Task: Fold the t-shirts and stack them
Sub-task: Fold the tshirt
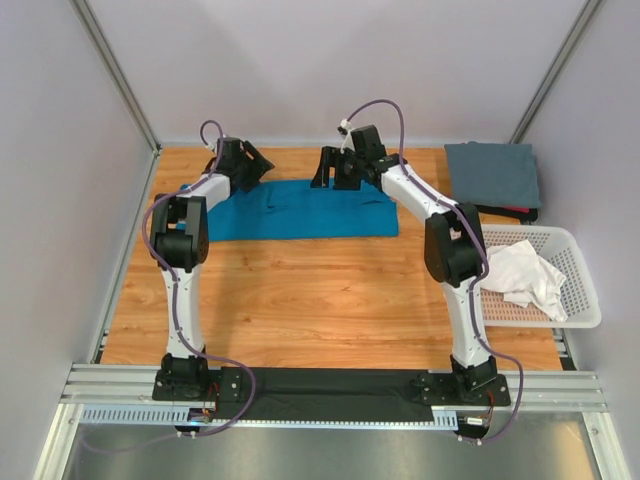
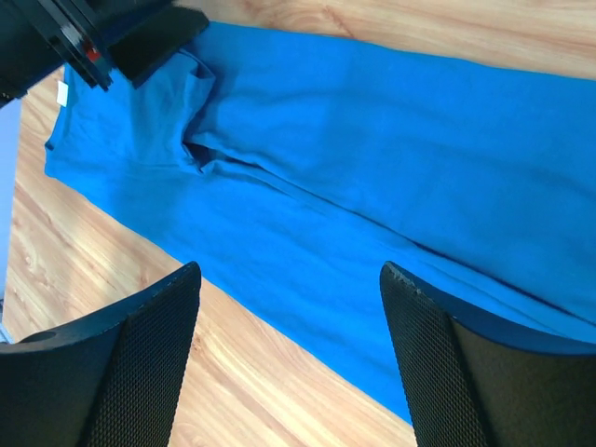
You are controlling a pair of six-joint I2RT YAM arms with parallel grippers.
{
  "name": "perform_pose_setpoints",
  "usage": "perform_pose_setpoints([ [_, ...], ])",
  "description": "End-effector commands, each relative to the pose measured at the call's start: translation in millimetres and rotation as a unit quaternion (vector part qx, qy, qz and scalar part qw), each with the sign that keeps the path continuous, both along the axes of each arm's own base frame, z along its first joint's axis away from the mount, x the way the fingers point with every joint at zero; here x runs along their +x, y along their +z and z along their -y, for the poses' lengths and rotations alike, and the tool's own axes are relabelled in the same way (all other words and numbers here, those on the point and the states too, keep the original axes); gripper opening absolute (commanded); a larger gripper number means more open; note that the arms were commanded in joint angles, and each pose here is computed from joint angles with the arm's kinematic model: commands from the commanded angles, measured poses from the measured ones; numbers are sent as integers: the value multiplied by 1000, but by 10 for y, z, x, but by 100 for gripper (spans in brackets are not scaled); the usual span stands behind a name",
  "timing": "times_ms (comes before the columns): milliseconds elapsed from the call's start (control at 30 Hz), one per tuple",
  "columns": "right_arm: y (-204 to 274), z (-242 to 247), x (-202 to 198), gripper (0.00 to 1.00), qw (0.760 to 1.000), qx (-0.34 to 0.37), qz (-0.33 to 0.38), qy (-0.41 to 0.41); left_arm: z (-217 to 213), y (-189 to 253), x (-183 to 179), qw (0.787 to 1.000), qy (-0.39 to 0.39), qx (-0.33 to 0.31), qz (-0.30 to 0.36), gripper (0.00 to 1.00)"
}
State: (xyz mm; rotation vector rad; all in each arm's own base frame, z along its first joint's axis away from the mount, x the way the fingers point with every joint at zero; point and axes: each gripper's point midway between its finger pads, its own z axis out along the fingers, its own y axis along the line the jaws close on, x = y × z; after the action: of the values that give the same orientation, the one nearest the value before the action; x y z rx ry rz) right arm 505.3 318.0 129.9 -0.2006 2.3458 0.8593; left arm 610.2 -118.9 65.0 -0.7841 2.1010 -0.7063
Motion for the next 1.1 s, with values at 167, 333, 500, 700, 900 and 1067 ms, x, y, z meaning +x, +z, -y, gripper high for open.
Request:
perform_pose_setpoints([
  [167, 251, -874, 7, 79, 991, 67, 78, 84, -417, 1504, -126, 987, -15, 85, 138, 80],
  [333, -50, -1167, 161, 77, 993, 58, 87, 52, -690, 1854, -383, 982, -7, 113, 153, 80],
  [500, -288, -1299, 346, 69, 994, 84, 68, 13, -1153, 1519, -754, 990, 71, 87, 80, 80],
  [700, -171, -1128, 364, 65, 996, 55, 74, -3, -1323, 888, -1164, 990, 125, 72, -3, 78],
  [900, 223, -657, 345, 69, 991, -12, 131, 18, -1343, 423, -1352, 983, 155, 54, -82, 76],
  [1067, 53, -66, 414, 85, 958, -182, 209, 73, -1338, 276, -1393, 977, 180, 39, -112, 75],
])
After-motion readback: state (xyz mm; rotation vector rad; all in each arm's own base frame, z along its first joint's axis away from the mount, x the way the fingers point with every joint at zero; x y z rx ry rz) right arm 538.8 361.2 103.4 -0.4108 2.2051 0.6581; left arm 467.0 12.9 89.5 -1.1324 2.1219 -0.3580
